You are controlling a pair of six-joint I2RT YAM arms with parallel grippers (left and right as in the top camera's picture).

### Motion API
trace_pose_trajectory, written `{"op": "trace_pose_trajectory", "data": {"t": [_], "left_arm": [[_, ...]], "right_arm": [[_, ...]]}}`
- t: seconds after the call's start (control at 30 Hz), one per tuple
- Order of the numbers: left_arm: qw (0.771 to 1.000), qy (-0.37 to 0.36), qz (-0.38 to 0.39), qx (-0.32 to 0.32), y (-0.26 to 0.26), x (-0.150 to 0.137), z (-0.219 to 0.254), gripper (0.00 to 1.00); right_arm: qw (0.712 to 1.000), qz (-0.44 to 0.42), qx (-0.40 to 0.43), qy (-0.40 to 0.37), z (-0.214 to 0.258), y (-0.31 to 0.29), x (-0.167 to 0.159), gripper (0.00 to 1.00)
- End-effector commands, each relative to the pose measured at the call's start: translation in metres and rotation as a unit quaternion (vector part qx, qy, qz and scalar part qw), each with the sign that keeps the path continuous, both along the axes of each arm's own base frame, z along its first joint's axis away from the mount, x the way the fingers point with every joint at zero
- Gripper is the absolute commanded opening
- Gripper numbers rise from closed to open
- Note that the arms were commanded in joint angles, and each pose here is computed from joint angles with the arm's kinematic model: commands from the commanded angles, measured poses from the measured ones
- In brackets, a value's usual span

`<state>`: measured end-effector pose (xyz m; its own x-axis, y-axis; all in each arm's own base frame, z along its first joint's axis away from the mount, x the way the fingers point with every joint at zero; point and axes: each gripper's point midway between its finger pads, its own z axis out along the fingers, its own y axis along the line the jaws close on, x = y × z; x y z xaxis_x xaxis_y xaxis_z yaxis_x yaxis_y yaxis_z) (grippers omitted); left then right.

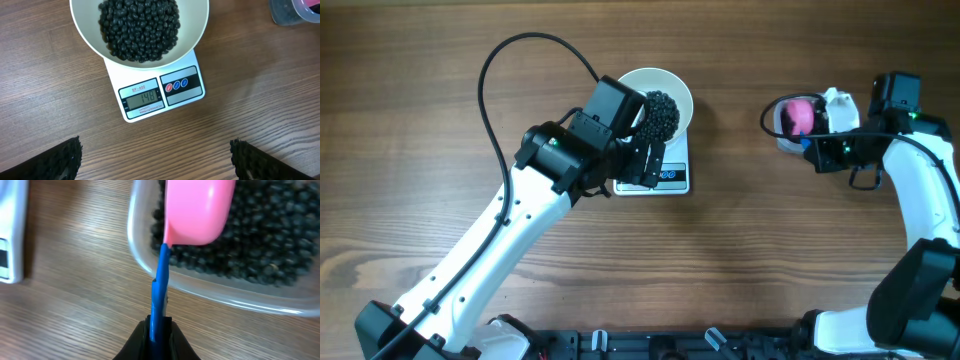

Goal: Scoop item into bowl and weigh 150g on scale
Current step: 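Dip pink scoop into black beans in tub with right gripper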

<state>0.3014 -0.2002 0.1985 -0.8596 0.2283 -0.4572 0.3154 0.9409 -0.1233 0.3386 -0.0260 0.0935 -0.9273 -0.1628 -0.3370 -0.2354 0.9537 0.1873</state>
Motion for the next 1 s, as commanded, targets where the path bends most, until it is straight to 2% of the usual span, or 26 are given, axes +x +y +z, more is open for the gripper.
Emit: {"op": "trace_pose_trajectory", "data": {"t": [0.0, 0.47, 0.67, 0.97], "left_arm": [[1.0, -0.016, -0.005, -0.002, 0.0, 0.001, 0.01, 1.0], [1.0, -0.016, -0.005, -0.002, 0.0, 0.001, 0.01, 1.0], [1.0, -0.016, -0.005, -0.002, -0.001, 0.001, 0.01, 1.0], [1.0, -0.016, -0.005, -0.002, -0.001, 0.001, 0.01, 1.0]], "right_arm": [[0.998, 0.023, 0.066, 0.0, 0.004, 0.024, -0.002, 0.04], [0.998, 0.008, 0.066, -0.002, 0.006, 0.018, -0.002, 0.04], [0.987, -0.011, 0.157, -0.018, 0.022, 0.024, -0.001, 0.04], [0.984, -0.057, 0.17, -0.016, 0.023, -0.001, -0.006, 0.04]]}}
